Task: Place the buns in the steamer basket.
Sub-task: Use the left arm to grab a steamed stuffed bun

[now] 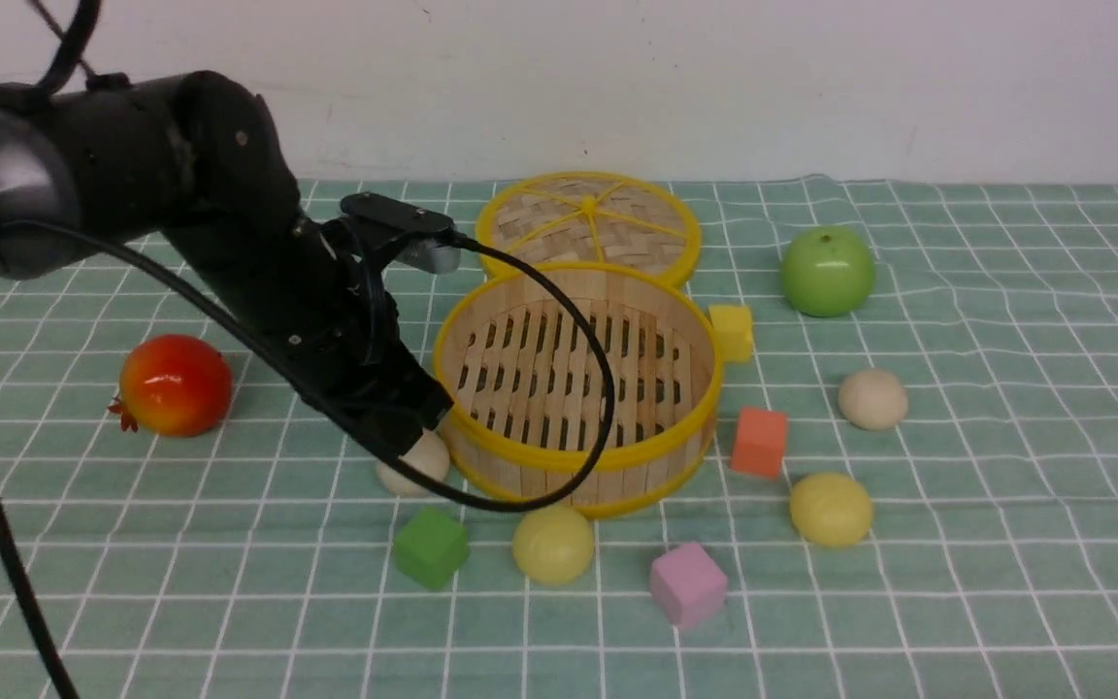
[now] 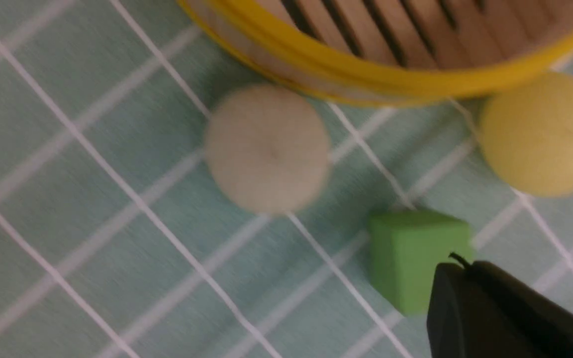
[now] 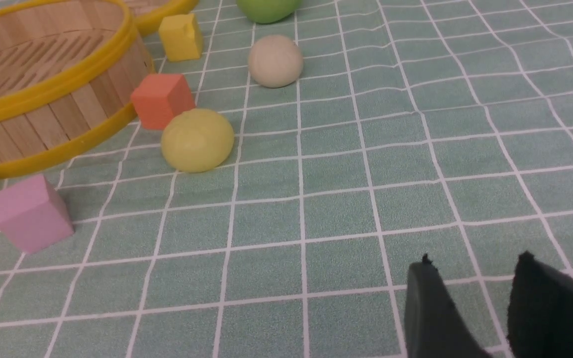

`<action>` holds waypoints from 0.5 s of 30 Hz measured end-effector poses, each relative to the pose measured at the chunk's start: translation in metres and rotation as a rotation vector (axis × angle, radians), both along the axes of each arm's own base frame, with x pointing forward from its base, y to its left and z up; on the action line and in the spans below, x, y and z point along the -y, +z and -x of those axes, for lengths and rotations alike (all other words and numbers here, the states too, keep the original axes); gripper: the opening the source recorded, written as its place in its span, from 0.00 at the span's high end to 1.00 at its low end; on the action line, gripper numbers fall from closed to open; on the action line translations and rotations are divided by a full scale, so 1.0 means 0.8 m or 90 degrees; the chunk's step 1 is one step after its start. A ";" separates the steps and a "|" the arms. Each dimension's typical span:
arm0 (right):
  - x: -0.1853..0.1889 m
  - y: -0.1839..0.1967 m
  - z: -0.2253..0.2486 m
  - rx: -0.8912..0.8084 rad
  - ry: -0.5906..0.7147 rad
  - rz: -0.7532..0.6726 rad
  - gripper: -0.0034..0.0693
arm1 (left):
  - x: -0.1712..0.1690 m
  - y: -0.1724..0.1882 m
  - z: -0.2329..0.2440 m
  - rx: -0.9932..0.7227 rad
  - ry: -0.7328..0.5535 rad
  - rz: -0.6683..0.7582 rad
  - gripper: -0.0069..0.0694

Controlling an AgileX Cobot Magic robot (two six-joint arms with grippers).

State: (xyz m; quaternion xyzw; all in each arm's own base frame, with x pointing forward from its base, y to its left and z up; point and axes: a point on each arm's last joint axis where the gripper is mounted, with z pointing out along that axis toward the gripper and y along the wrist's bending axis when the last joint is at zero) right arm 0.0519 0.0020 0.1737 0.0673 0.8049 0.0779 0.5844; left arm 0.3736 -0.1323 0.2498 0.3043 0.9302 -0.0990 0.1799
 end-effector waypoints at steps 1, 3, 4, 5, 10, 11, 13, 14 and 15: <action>0.000 0.000 0.000 0.000 0.000 0.000 0.62 | 0.000 -0.001 -0.001 0.001 -0.001 -0.001 0.90; 0.000 0.000 0.000 0.000 0.000 0.000 0.62 | 0.001 -0.009 -0.010 0.018 -0.016 -0.014 0.84; 0.000 0.000 0.000 0.000 0.000 0.000 0.62 | 0.001 -0.014 -0.014 0.027 -0.029 -0.022 0.79; 0.000 0.000 0.000 0.000 0.000 0.000 0.62 | 0.002 -0.017 -0.016 0.030 -0.035 -0.026 0.75; 0.000 0.000 0.000 0.000 0.000 0.000 0.62 | 0.003 -0.037 -0.025 0.032 -0.052 -0.040 0.56; 0.000 0.000 0.000 0.000 0.000 0.000 0.62 | 0.003 -0.041 -0.027 0.034 -0.053 -0.043 0.53; 0.000 0.000 0.000 0.000 0.000 0.000 0.62 | 0.003 -0.045 -0.030 0.042 -0.052 -0.045 0.52; 0.000 0.000 0.000 0.000 0.000 0.000 0.62 | 0.004 -0.047 -0.032 0.046 -0.052 -0.045 0.51; 0.000 0.000 0.000 0.000 0.000 0.000 0.62 | 0.004 -0.050 -0.035 0.053 -0.049 -0.045 0.51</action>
